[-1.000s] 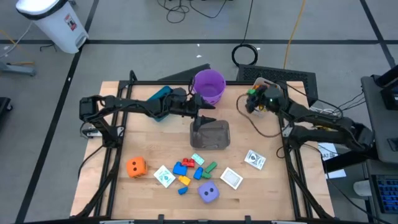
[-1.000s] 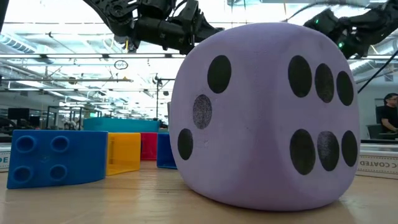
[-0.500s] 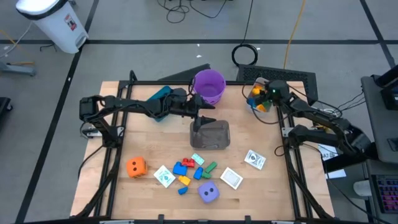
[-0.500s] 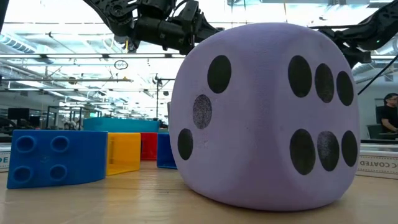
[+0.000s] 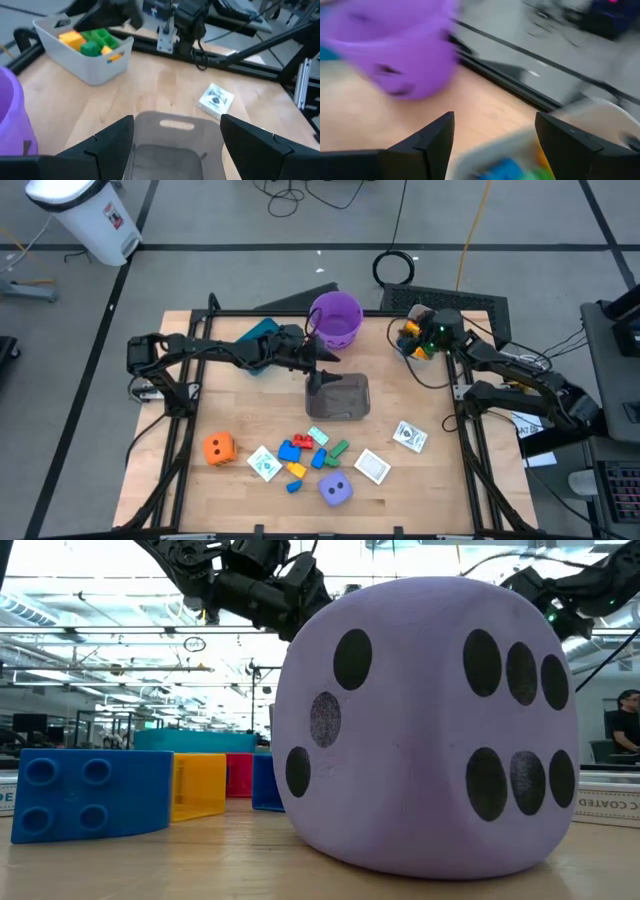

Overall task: Pick & Place Toys
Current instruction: Put the blue game piece into the white bin

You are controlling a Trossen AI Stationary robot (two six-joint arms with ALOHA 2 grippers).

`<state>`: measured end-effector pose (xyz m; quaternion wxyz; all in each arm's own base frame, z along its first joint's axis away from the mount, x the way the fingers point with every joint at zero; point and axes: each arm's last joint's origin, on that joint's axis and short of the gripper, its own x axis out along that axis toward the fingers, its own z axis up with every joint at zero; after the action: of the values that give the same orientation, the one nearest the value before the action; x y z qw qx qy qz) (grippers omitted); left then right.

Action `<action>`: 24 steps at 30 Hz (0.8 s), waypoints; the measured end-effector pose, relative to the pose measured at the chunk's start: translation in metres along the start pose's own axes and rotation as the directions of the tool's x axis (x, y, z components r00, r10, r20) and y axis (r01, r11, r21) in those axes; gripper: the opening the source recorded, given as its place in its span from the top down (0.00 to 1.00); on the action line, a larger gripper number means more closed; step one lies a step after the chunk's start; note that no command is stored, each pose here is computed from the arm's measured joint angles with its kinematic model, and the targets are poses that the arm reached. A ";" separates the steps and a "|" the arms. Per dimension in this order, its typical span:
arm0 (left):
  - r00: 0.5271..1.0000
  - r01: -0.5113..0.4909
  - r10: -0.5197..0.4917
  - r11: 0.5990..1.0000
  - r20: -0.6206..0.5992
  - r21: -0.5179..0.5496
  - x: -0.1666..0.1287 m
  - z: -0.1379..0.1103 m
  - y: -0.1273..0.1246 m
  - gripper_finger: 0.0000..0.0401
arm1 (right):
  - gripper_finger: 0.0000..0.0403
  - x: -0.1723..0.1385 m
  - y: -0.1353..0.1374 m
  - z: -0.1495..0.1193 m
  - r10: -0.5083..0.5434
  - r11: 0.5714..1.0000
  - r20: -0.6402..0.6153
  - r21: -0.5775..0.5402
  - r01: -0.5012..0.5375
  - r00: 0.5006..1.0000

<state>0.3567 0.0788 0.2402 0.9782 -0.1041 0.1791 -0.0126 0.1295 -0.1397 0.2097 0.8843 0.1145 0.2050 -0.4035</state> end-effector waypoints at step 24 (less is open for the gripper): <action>0.734 0.109 -0.029 0.991 -0.679 0.076 -0.048 -0.078 -0.151 0.23 | 0.39 -0.015 0.041 0.008 0.275 0.956 0.096 -0.129 -0.262 0.957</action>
<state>0.2856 -0.0813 0.2167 0.8495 -0.0446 0.5169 -0.0956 0.1543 -0.1064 0.2251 0.9463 0.0674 0.1600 -0.2729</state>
